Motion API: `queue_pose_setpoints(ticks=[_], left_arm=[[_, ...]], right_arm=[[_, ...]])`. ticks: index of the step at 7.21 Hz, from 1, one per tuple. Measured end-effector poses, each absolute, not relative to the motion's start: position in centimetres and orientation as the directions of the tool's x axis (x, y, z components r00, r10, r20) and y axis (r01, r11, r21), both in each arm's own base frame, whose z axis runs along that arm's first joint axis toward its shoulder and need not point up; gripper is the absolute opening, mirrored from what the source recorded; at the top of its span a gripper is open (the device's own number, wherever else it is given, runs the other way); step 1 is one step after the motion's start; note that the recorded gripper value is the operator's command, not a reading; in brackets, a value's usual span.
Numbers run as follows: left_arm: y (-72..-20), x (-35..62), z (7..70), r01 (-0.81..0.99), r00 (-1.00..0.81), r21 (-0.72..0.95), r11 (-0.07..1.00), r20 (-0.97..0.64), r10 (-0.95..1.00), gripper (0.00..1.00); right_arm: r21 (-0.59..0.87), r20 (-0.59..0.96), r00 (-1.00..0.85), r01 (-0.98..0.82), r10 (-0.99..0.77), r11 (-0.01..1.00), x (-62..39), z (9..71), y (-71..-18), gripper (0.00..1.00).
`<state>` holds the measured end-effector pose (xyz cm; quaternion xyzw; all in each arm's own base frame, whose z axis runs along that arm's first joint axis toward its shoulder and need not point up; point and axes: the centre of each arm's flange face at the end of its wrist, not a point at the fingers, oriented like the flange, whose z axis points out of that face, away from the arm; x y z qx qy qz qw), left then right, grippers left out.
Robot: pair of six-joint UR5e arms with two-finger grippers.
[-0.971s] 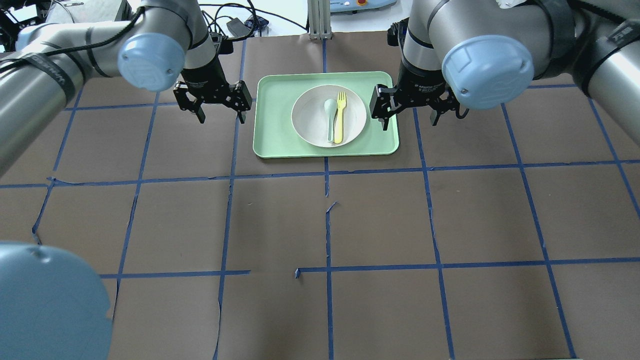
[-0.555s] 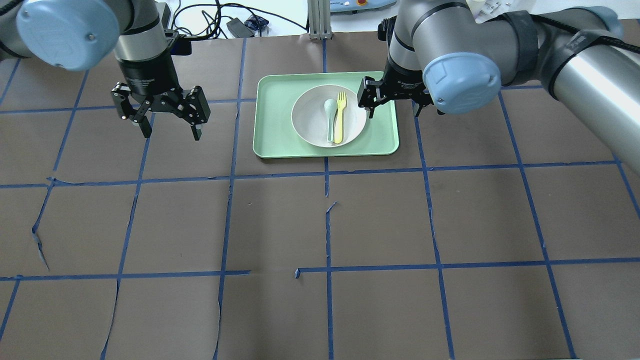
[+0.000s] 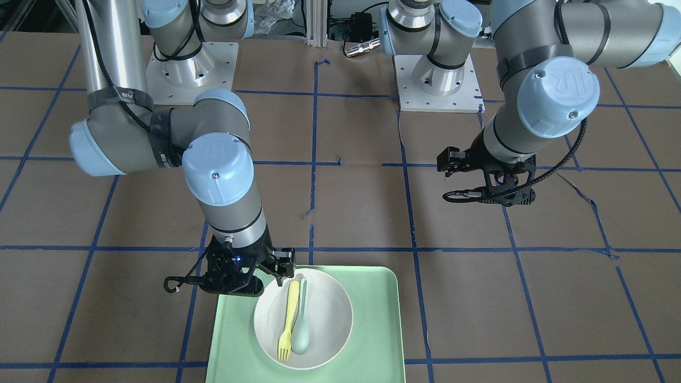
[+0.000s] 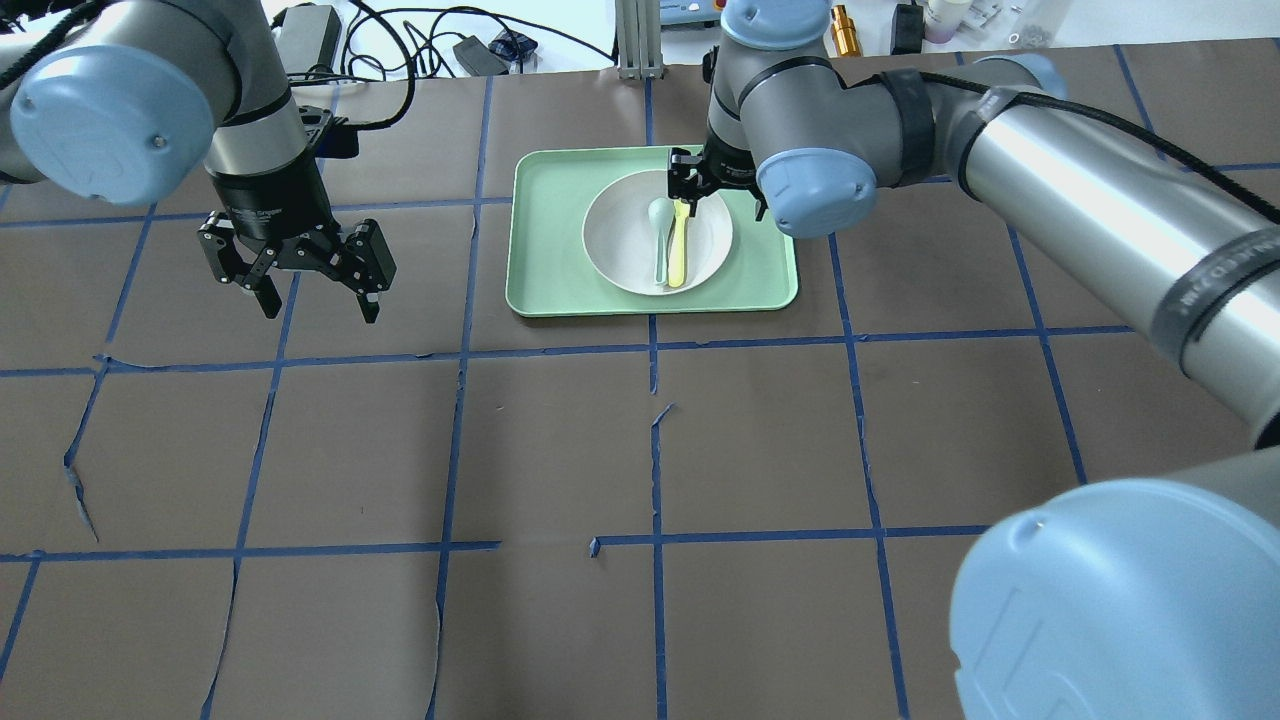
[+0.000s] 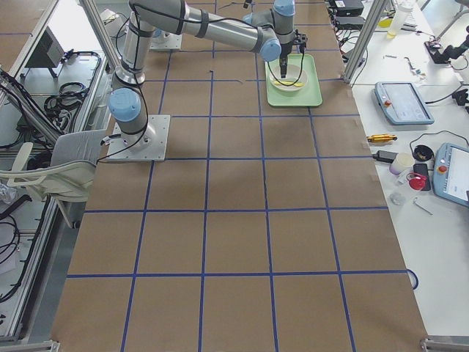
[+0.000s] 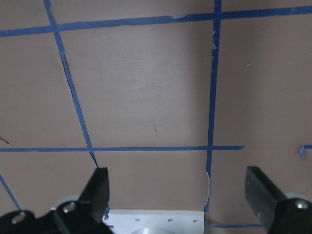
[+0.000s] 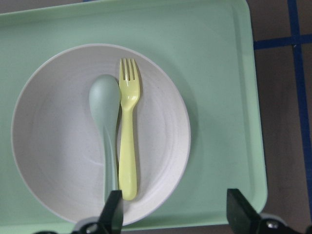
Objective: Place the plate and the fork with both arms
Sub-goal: 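Lower the right gripper and grasp the yellow fork on the plate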
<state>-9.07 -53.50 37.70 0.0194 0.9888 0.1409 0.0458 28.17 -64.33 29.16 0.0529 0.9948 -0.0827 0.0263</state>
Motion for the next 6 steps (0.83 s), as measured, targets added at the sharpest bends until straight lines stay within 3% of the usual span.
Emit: queue_pose_setpoints(ticks=[6], left_arm=[[-52.5,-9.3,35.3,0.021,-0.995,0.254,0.967,-0.089,0.045,1.00]], right_arm=[[-0.101,-0.084,-0.987,0.145,0.137,0.984,30.7,22.3,-68.2,0.54]])
